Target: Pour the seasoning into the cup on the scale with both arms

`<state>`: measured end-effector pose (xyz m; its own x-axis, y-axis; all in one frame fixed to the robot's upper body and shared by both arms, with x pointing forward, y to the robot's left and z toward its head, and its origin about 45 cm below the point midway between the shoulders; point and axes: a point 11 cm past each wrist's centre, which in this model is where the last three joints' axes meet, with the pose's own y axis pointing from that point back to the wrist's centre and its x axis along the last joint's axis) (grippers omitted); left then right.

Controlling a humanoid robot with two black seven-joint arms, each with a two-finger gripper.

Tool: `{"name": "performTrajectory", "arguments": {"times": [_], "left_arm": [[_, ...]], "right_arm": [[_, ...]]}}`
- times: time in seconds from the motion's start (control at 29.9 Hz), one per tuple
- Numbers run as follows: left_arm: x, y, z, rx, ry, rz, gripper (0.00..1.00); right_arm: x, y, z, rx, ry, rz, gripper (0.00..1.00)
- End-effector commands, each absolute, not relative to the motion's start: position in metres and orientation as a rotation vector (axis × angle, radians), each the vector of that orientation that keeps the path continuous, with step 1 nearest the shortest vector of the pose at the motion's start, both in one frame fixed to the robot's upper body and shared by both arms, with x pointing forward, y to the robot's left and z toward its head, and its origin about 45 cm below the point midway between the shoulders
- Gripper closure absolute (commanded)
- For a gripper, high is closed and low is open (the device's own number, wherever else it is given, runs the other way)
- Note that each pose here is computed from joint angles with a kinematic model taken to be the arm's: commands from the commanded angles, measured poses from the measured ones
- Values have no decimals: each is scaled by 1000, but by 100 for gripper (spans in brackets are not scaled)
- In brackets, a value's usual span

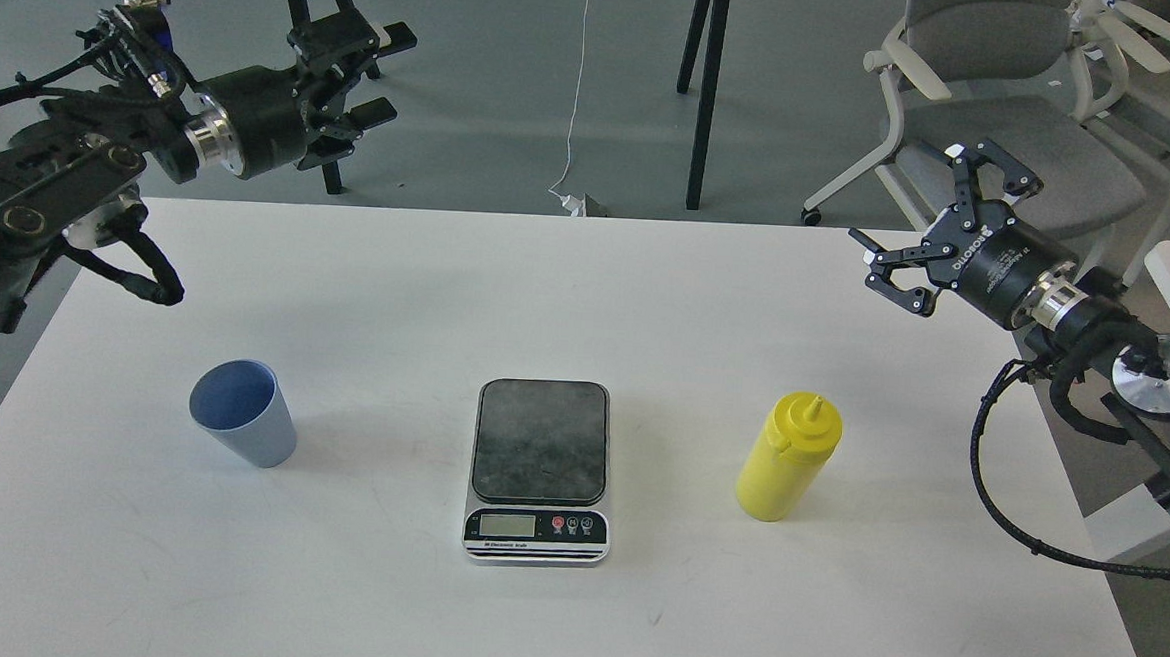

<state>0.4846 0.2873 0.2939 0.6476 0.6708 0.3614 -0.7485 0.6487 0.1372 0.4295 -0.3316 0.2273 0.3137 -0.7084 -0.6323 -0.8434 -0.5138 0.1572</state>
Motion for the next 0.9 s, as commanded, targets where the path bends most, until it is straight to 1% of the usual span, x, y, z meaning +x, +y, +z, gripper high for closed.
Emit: {"name": "performTrajectory", "arguments": {"times": [0.0, 0.43, 0.87], "left_arm": [[485, 287, 295, 264, -277, 830, 0], [485, 283, 293, 252, -265, 827, 0], [485, 289, 294, 263, -271, 834, 0]], "right_arm": [[429, -332, 226, -2373, 1427, 984, 0], [429, -332, 226, -2371, 1427, 985, 0], [430, -332, 228, -2368, 1424, 980, 0]]}}
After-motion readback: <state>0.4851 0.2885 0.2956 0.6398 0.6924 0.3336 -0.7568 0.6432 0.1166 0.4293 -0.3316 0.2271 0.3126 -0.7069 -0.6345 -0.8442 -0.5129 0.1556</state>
